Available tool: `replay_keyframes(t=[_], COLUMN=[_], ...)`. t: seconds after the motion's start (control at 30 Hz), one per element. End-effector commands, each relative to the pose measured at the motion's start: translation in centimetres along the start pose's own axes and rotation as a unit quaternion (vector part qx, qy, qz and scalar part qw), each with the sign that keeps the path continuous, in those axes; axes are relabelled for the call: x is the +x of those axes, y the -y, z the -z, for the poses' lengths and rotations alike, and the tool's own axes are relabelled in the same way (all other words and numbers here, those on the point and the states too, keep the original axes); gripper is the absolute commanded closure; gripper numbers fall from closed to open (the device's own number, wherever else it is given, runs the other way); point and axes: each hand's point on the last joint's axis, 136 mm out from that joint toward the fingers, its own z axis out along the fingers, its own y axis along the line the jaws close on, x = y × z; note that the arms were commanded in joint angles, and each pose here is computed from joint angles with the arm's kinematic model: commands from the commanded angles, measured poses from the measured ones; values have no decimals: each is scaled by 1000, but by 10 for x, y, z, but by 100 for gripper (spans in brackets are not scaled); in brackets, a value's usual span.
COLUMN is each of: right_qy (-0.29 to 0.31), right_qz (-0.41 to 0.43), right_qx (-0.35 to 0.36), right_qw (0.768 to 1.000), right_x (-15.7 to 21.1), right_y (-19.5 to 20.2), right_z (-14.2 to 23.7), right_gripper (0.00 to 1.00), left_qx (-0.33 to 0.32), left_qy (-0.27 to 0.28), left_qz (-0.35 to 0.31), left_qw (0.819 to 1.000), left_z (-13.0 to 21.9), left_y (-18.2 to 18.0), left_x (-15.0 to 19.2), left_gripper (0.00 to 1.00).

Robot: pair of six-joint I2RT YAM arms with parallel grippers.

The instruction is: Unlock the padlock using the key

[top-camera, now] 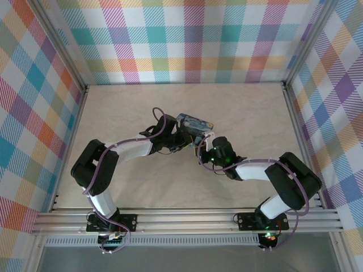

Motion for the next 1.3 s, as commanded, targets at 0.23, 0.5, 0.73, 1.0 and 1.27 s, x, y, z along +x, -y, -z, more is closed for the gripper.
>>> replay_keyframes(t=[0.23,0.5,0.73,1.0,1.27], right_qy=[137,127,144,131,129], right_qz=[0,4,26,10,5], right_qx=[-175,-181,-183,-210,-195], right_qw=[975,975,972,969,972], right_x=[-104,-104,-107,-109,-103], right_y=[-73,-74,-76,-88,-83], right_z=[20,14,16,17,18], right_gripper=[100,100,100,100,100], left_qx=[40,36,35,20,12], left_qy=[-36,-36,-36,-25,-23], left_qz=[-18,-16,-12,-11,-6], left_qw=[998,999,999,999,1000], left_z=[-3,-2,-4,-9,-14], left_y=[19,17,18,13,6], left_x=[24,25,25,24,24], left_gripper=[87,87,87,87,87])
